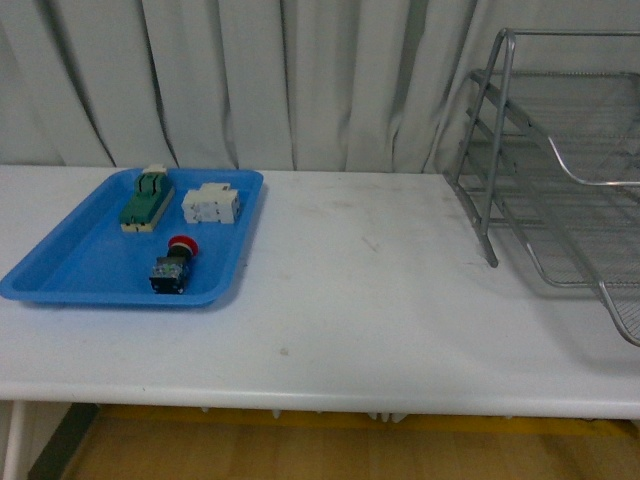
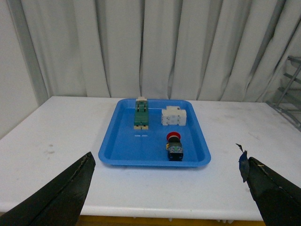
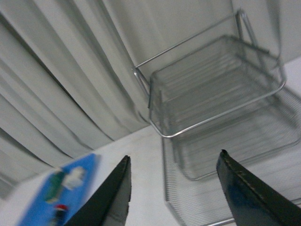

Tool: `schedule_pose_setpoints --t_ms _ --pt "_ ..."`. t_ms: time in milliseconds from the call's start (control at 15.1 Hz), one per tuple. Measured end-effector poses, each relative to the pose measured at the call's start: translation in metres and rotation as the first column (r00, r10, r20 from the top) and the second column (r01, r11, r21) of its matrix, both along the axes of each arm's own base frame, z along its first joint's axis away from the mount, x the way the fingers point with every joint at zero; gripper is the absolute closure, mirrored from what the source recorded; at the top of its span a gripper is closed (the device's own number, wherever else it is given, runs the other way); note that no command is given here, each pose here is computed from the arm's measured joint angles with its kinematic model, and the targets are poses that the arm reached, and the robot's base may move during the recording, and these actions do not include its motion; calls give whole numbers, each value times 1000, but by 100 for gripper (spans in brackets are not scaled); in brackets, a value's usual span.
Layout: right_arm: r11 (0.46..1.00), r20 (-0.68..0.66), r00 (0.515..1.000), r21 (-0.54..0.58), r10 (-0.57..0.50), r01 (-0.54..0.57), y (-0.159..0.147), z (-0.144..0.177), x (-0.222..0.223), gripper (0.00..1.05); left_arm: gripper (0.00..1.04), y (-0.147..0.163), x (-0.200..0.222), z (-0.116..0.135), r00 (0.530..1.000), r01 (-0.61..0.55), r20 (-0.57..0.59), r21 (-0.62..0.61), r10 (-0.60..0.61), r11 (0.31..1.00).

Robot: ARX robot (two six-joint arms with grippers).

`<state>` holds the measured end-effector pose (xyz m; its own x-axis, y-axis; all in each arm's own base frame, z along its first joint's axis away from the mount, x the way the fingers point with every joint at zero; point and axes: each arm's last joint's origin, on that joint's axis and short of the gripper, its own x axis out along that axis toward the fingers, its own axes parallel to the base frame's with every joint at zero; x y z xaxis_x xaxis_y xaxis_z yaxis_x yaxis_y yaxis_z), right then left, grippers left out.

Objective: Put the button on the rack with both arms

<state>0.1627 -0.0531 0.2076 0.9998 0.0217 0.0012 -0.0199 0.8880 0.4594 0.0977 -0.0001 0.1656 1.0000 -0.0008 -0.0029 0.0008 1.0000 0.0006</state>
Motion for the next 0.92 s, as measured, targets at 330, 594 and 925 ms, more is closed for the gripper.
schedule_pose_setpoints --t_ms 330,594,925 --pt "907 10 1000 -420 -14 17 31 -20 -26 98 7 0 0 0 1000 0 0 0 0 1000" --pt "891 15 1000 -454 -19 24 42 -28 -38 103 7 0 0 0 1000 0 0 0 0 1000" --pt "891 22 1000 -454 -21 29 53 -37 -46 103 7 0 0 0 1000 0 0 0 0 1000"
